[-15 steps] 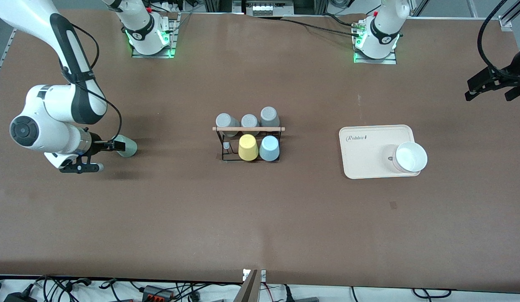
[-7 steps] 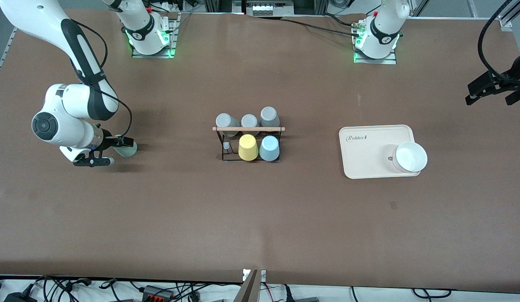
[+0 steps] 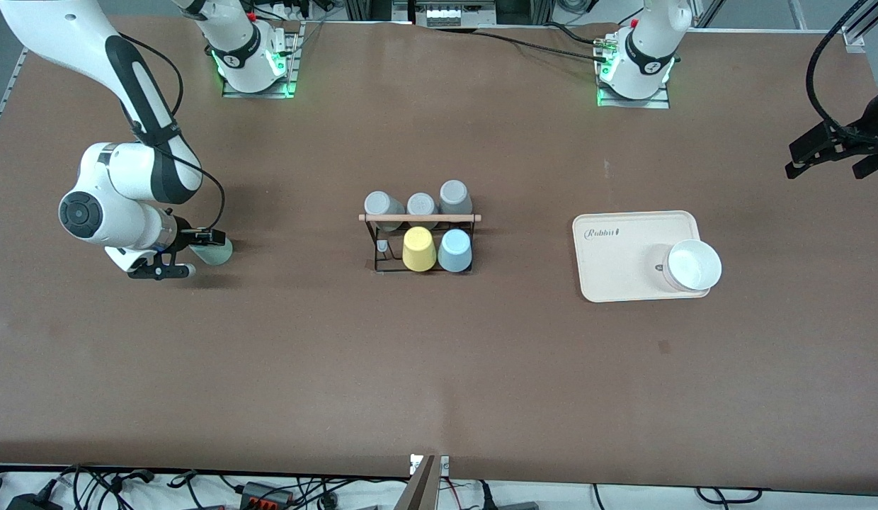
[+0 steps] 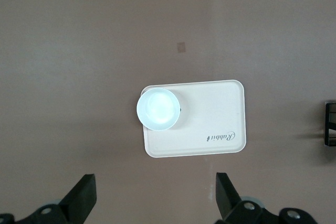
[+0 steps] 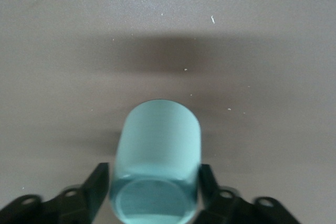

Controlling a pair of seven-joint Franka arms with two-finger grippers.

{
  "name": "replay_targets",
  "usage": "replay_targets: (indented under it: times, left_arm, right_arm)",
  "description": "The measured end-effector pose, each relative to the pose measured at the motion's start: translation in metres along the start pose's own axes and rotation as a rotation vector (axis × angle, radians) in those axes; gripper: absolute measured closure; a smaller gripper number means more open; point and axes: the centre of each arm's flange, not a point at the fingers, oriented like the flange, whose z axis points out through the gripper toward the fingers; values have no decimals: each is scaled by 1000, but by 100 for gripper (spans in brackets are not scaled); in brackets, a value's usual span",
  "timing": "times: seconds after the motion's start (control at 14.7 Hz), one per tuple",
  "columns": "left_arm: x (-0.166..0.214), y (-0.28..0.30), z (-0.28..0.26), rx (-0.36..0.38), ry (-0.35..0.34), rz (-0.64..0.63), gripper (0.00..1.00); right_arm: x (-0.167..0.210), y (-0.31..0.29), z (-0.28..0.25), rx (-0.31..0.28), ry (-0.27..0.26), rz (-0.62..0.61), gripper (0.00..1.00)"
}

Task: Hang scattered cups on rack with three cups
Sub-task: 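Carry the pale teal cup with the right gripper to the rack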

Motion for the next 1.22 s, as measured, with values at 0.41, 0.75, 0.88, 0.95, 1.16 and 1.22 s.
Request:
replay_targets:
  times: [0.41,0.75,0.88,0.95,1.16,1.22]
  left_arm:
    - [0,0,0,0,1,0,0]
    - [0,-1,0,0,3,-1,0]
    - [0,-1,0,0,3,-1,0]
    - [0,-1,0,0,3,-2,0]
    - [0,-1,0,0,3,-2,0]
    - [0,-1,0,0,3,-2,0]
  right_arm:
    - [21,-14,-66,4,-9,-25,33]
    - [35,-116,-171,81,50,-51,33]
    - [32,-170,-183,100,68,-6,33]
    - [30,-198,-189,103,78,14,33]
    - [21,-266,-204,112,107,59,33]
    - [16,-282,-205,114,108,79,33]
